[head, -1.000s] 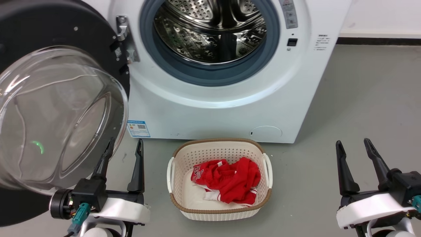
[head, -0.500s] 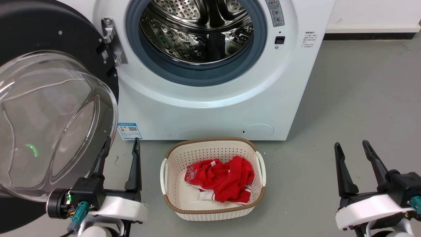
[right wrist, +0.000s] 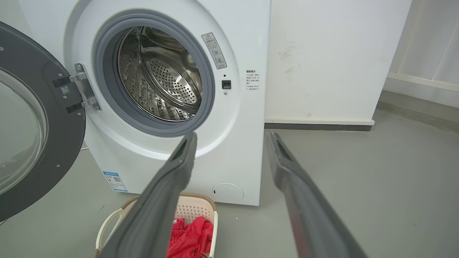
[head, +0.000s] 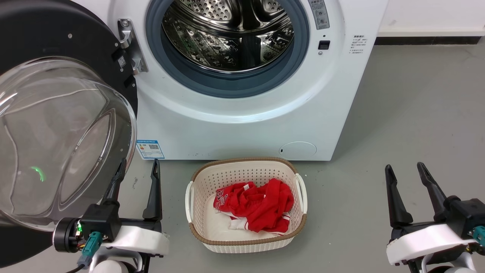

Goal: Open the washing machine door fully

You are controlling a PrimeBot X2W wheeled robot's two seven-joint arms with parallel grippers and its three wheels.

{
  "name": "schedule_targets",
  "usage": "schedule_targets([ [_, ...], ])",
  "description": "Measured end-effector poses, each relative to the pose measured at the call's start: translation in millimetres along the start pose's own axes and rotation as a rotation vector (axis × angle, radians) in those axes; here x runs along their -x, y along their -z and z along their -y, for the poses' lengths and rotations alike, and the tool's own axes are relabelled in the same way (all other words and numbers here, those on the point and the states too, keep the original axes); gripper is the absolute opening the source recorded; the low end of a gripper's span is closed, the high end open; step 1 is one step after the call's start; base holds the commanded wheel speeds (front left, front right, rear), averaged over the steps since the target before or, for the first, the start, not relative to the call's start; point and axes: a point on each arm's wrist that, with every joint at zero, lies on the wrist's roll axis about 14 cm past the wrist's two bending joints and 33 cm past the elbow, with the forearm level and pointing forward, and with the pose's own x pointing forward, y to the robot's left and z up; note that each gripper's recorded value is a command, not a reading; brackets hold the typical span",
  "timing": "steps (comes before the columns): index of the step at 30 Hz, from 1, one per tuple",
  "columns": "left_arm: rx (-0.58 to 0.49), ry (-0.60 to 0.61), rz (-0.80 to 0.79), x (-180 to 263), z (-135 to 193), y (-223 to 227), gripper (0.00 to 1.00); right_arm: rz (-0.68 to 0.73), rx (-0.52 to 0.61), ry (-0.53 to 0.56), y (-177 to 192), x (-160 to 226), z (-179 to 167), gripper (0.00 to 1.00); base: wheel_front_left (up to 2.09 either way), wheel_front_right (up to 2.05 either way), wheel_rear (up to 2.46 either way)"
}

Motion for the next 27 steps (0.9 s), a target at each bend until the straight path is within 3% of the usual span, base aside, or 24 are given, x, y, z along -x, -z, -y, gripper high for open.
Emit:
schedule_targets([
  [3, 0.001, 0.001, 0.000, 0, 0, 0, 1.00, -0.001, 0.000, 0.000, 0, 0, 0, 1.00, 0.00, 0.00, 0.00],
  [4, 0.001, 0.002, -0.001, 0, 0, 0, 0.00, -0.001, -0.001, 0.001, 0, 0, 0, 0.00, 0.00, 0.00, 0.00],
  [9, 0.031, -0.012, -0.081, 10, 1, 23, 0.00, -0.062, -0.023, 0.008, 20, 7, 2, 0.00, 0.00, 0.00, 0.00],
  [27, 0.373, -0.110, -0.160, 13, -13, 39, 0.00, -0.074, -0.379, 0.050, 29, 6, 7, 0.00, 0.00, 0.00, 0.00],
])
